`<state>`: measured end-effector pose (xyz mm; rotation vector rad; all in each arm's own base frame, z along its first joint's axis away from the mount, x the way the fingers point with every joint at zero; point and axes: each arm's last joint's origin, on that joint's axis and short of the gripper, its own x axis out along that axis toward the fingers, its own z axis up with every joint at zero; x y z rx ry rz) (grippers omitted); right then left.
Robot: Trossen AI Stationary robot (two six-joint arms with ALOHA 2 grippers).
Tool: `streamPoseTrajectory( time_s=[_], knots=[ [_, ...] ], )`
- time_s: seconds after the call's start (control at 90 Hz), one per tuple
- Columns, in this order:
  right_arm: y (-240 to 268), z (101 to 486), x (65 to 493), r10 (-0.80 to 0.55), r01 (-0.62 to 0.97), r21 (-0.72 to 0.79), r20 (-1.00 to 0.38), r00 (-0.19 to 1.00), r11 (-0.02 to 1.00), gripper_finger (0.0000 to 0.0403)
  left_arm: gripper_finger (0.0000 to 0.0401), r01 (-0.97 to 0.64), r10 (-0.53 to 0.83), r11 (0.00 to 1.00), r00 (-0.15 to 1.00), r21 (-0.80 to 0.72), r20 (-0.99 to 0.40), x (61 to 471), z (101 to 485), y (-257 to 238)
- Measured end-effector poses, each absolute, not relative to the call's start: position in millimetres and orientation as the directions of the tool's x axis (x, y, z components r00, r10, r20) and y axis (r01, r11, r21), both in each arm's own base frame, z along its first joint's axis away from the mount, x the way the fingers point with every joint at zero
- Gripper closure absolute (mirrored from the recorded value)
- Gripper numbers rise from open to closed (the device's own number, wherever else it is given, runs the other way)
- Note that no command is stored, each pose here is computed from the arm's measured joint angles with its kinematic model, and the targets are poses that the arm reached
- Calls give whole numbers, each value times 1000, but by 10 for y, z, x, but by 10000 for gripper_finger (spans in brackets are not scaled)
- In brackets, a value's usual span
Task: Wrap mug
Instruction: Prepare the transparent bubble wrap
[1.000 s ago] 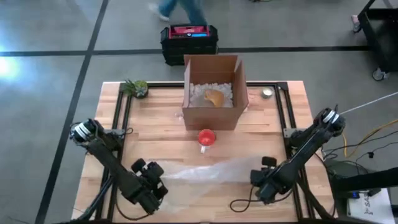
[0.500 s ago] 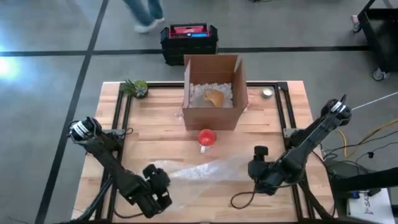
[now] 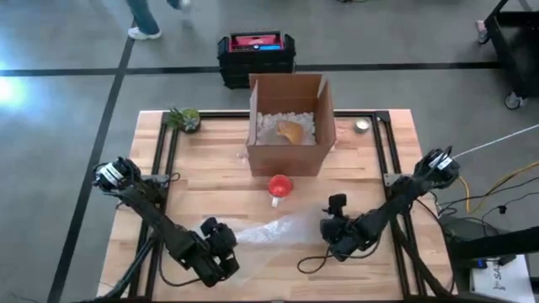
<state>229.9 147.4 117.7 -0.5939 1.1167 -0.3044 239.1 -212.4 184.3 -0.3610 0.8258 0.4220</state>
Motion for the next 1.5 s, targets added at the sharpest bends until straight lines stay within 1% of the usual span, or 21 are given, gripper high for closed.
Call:
streamPoseTrajectory(
  time_s=[0.067, 0.122, 0.2, 0.267, 0.311, 0.489, 0.567, 0.678, 0.767, 0.889, 0.989, 1.044, 1.1, 1.167, 1.211, 1.344, 1.4, 1.5],
  knots=[
    [1449, 1140, 2328, -528, -54, -598, -743, 411, 800, 265, 381, -488, 235, 863, 610, -126, -757, 2423, 1847, -2093],
    [1428, 1126, 2338, -538, -49, -604, -741, 403, 796, 285, 381, -482, 241, 869, 610, -111, -755, 2441, 1850, -2070],
    [1402, 1130, 2356, -555, -34, -620, -725, 408, 784, 328, 381, -472, 245, 876, 613, -99, -751, 2467, 1856, -2048],
    [1377, 1134, 2370, -561, -44, -628, -722, 404, 777, 374, 381, -471, 253, 877, 620, -93, -743, 2485, 1860, -2036],
    [1366, 1145, 2374, -562, -52, -631, -722, 404, 774, 391, 381, -470, 264, 878, 627, -86, -733, 2488, 1863, -2034],
    [1335, 1292, 2361, -566, -80, -643, -721, 400, 762, 399, 381, -465, 264, 881, 635, -87, -726, 2501, 1871, -2033],
    [1338, 1476, 2369, -570, -88, -648, -719, 397, 757, 401, 381, -464, 258, 881, 641, -97, -723, 2508, 1875, -2039],
    [1312, 1789, 2386, -542, -74, -614, -742, 395, 786, 402, 381, -462, 246, 879, 651, -117, -718, 2519, 1899, -2050],
    [1315, 2036, 2400, -446, -39, -505, -793, 415, 862, 403, 381, -457, 234, 879, 664, -137, -710, 2533, 1965, -2062],
    [1398, 2345, 2333, -240, -44, -289, -863, 445, 956, 403, 381, -451, 219, 877, 681, -166, -698, 2539, 2063, -2068],
    [1539, 2579, 2178, -85, -96, -148, -875, 476, 984, 403, 381, -440, 216, 884, 684, -157, -697, 2537, 2087, -2066],
    [1646, 2693, 2081, 48, -145, -25, -879, 475, 989, 403, 381, -433, 217, 889, 684, -149, -697, 2536, 2087, -2065],
    [1748, 2743, 1989, 179, -164, 117, -878, 444, 980, 403, 381, -433, 220, 890, 681, -141, -699, 2537, 2083, -2057],
    [1891, 2729, 1919, 310, -177, 258, -856, 413, 950, 403, 381, -436, 225, 889, 678, -137, -700, 2540, 2077, -2045],
    [1986, 2679, 1850, 363, -180, 316, -847, 389, 931, 403, 381, -438, 226, 889, 677, -137, -700, 2544, 2076, -2040],
    [2235, 2356, 1737, 418, -142, 394, -842, 340, 908, 403, 381, -437, 228, 890, 677, -133, -700, 2547, 2076, -2035],
    [2307, 2163, 1695, 410, -119, 393, -856, 315, 912, 403, 381, -438, 229, 889, 676, -133, -700, 2548, 2074, -2032],
    [2471, 1872, 1703, 424, -52, 430, -851, 312, 901, 403, 381, -438, 228, 889, 677, -135, -700, 2547, 2074, -2035]
  ],
)
